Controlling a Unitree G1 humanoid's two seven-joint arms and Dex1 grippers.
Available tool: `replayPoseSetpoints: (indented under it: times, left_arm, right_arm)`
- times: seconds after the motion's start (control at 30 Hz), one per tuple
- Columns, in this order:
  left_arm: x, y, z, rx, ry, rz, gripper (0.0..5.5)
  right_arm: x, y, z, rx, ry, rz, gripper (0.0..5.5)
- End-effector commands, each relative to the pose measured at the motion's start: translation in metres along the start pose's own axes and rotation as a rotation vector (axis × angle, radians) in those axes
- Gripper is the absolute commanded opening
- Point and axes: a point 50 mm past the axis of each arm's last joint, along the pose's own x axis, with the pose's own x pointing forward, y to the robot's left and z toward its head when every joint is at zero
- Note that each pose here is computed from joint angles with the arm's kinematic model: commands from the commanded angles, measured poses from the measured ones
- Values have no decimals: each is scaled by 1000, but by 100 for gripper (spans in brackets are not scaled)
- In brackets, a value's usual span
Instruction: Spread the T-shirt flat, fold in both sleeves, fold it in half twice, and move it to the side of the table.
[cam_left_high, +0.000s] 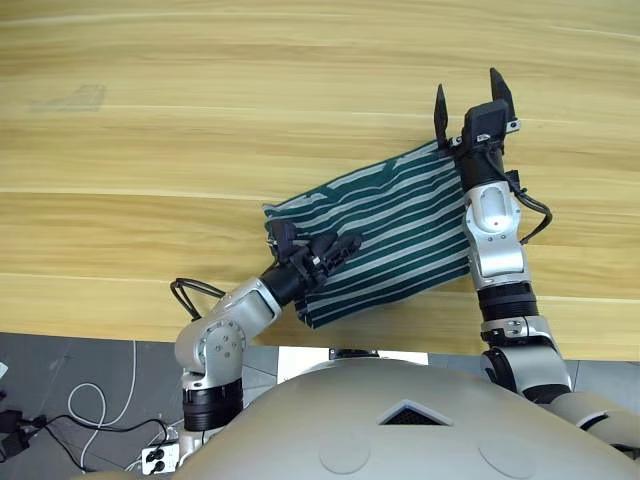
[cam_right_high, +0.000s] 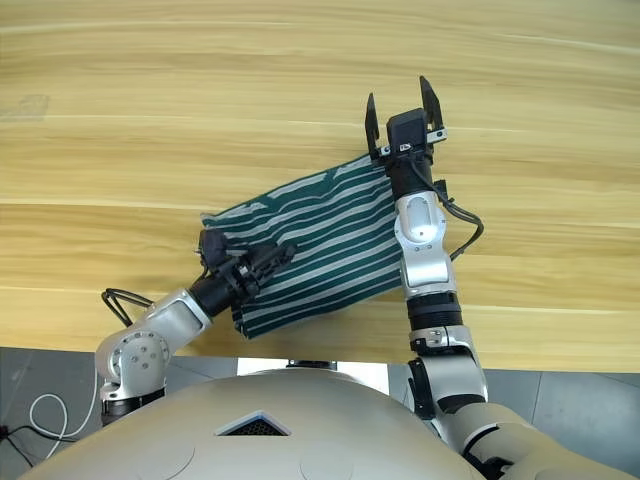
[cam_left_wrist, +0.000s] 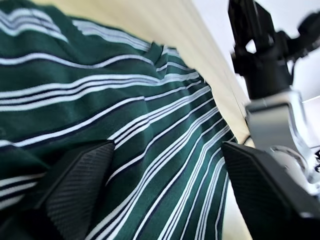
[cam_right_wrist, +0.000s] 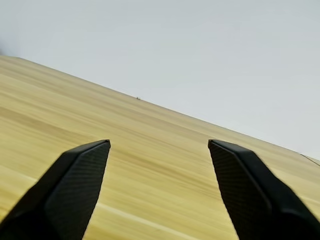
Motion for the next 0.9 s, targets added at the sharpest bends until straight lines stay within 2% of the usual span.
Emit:
replayPoseSetpoints:
  times: [0.03,0.13,0.2,0.33,0.5,0.6,0.7,0.8,0.9]
  left_arm:
    - [7,32,2,5,18,203,397]
    - [17,39,16,75,-55,230,397]
    - [20,40,26,110,-133,226,397]
    - [21,24,39,185,-289,83,397]
    - [20,7,26,208,-274,-34,397]
    - [18,0,14,163,-244,-47,397]
    - [14,-11,6,130,-238,-77,397]
    - [6,-23,16,173,-301,-137,397]
    - [1,-32,30,276,-371,-201,397]
  right_arm:
    - [-15,6,1,14,-22,87,363]
    - [-69,-2,16,56,-169,386,363]
    - [-101,-26,15,69,-173,487,363]
    - [-145,-77,-14,92,1,518,363]
    - [-199,-91,-51,81,254,573,363]
    - [-206,-84,-67,37,350,586,363]
    - [-208,-74,-68,47,348,614,363]
    - [-211,-69,-66,49,352,649,363]
    - [-194,-58,-54,42,288,693,363]
